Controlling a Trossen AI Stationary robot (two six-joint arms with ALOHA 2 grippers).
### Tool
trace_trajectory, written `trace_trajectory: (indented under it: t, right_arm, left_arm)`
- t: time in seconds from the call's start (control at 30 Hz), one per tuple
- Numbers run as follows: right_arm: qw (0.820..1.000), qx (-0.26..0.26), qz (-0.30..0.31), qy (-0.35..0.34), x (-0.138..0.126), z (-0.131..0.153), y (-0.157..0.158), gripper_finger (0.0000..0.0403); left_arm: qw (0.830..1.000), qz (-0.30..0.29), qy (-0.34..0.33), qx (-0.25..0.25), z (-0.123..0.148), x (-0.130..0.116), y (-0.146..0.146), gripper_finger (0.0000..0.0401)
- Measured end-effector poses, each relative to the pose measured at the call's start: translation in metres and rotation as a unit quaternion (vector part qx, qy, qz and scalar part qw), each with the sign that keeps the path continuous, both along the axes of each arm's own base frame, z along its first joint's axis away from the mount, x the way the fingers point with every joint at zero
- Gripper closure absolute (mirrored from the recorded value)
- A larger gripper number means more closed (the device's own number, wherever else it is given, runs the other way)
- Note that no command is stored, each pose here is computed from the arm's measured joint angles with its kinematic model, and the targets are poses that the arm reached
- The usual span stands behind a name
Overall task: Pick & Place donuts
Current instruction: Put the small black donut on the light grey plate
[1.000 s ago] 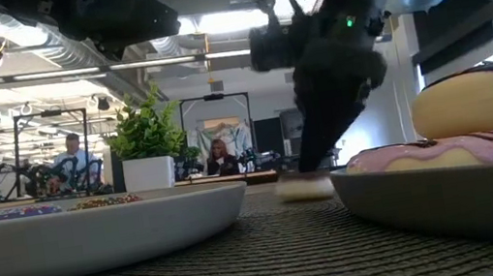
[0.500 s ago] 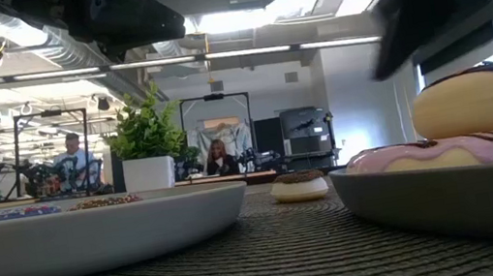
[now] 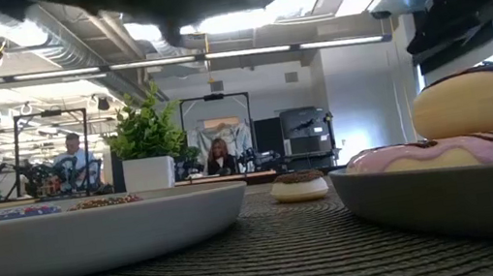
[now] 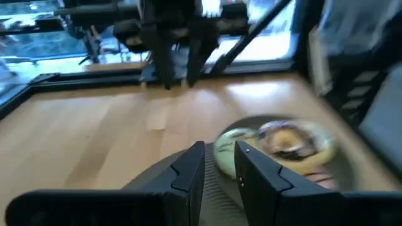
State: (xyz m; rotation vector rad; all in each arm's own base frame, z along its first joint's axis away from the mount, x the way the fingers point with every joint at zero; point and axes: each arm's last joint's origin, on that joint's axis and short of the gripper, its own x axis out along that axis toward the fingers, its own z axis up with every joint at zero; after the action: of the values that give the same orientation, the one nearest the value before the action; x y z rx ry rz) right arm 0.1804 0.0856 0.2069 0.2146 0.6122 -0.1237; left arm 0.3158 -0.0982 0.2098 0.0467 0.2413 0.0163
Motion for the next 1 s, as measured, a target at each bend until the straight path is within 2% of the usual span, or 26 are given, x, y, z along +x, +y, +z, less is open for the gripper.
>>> trace_trajectory:
  t: [0.13, 0.2, 0.33, 0.5, 1.0]
  right_arm:
    - [1.0, 0.003, -0.002, 0.001, 0.0, -0.003, 0.0, 0.026]
    - [1.0, 0.001, -0.002, 0.004, 0.001, -0.004, 0.001, 0.026]
    - [1.0, 0.001, -0.002, 0.005, 0.001, -0.004, 0.001, 0.026]
    - [1.0, -0.001, -0.001, 0.007, 0.001, -0.005, 0.0, 0.026]
    - [1.0, -0.002, 0.001, 0.007, 0.001, -0.005, 0.001, 0.026]
  left_arm:
    - [0.995, 0.014, 0.086, 0.05, -0.018, 0.034, 0.004, 0.0317]
    - [0.989, 0.028, 0.136, 0.047, -0.027, 0.045, 0.007, 0.0317]
    - [0.979, 0.048, 0.196, 0.017, -0.042, 0.062, 0.017, 0.0317]
    - [0.975, 0.017, 0.22, -0.01, -0.052, 0.068, 0.023, 0.0317]
    - [0.967, 0.046, 0.251, -0.03, -0.061, 0.066, 0.03, 0.0317]
